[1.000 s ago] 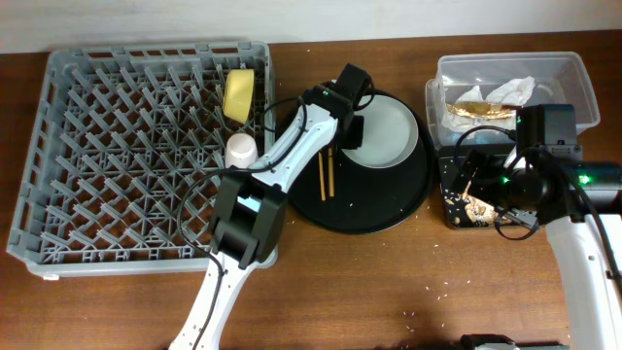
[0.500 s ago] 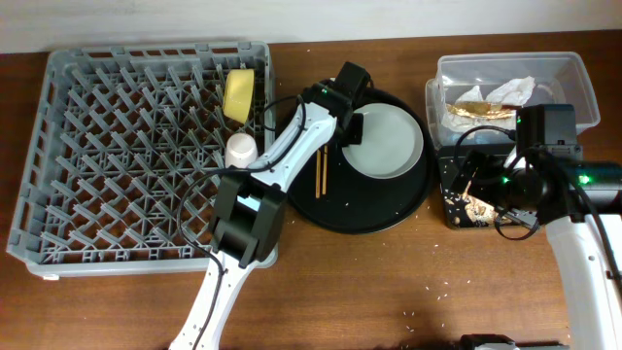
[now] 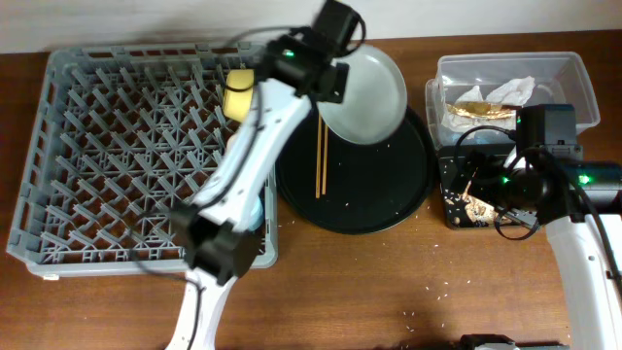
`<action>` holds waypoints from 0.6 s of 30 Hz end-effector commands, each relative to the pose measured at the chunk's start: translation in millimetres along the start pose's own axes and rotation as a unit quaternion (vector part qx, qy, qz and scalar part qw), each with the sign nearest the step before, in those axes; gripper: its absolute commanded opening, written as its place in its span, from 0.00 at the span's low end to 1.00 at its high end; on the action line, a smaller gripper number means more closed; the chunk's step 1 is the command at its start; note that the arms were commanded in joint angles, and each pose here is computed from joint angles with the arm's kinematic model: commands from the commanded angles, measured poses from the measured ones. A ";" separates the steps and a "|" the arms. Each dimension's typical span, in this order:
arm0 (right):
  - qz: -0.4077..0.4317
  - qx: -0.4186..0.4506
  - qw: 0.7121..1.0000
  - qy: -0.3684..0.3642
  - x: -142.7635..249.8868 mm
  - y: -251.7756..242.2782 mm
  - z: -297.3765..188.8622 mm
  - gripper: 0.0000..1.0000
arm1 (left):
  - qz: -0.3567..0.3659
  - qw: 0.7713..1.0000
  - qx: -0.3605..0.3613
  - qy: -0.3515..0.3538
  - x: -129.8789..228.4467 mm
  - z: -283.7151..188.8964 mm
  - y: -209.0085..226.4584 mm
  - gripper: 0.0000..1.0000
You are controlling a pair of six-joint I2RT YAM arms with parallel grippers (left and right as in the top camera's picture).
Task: Sort waste into correct bins and load items into the dishwasher rack
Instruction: 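Lift white plate with left gripper and stand it in rack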
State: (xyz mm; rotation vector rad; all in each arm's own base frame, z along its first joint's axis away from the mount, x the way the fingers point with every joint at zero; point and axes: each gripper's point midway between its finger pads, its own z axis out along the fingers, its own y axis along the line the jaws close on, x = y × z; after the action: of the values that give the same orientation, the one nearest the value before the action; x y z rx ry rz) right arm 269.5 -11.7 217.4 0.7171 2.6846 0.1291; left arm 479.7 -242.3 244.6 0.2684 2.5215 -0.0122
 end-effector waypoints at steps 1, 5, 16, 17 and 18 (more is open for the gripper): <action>0.007 0.010 1.000 -0.005 -2.6 -4.5 0.0 0.98 | -0.021 0.994 -0.086 -0.066 -20.3 -83.7 72.8 0.01; 0.007 0.010 1.000 -0.005 -2.7 -4.5 0.1 0.98 | -0.041 0.976 -0.203 -0.071 -9.1 -129.8 141.1 0.00; 0.007 0.010 1.000 -0.004 -2.6 -4.5 0.1 0.99 | -0.006 0.908 -0.419 0.001 15.4 -146.5 244.0 0.00; 0.007 0.010 1.000 -0.005 -2.6 -4.5 0.0 0.99 | -0.010 0.901 -0.433 0.001 14.5 -141.7 251.2 0.00; 0.007 0.010 1.000 -0.005 -2.6 -4.5 0.0 0.98 | -0.013 0.888 -0.460 0.002 13.7 -134.6 260.4 0.00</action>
State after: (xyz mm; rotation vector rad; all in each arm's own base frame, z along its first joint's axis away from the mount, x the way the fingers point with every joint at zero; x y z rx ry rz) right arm 269.4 -11.7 217.3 0.7168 2.6850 0.1283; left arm 434.7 -5.0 362.5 -0.0890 2.3152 0.9152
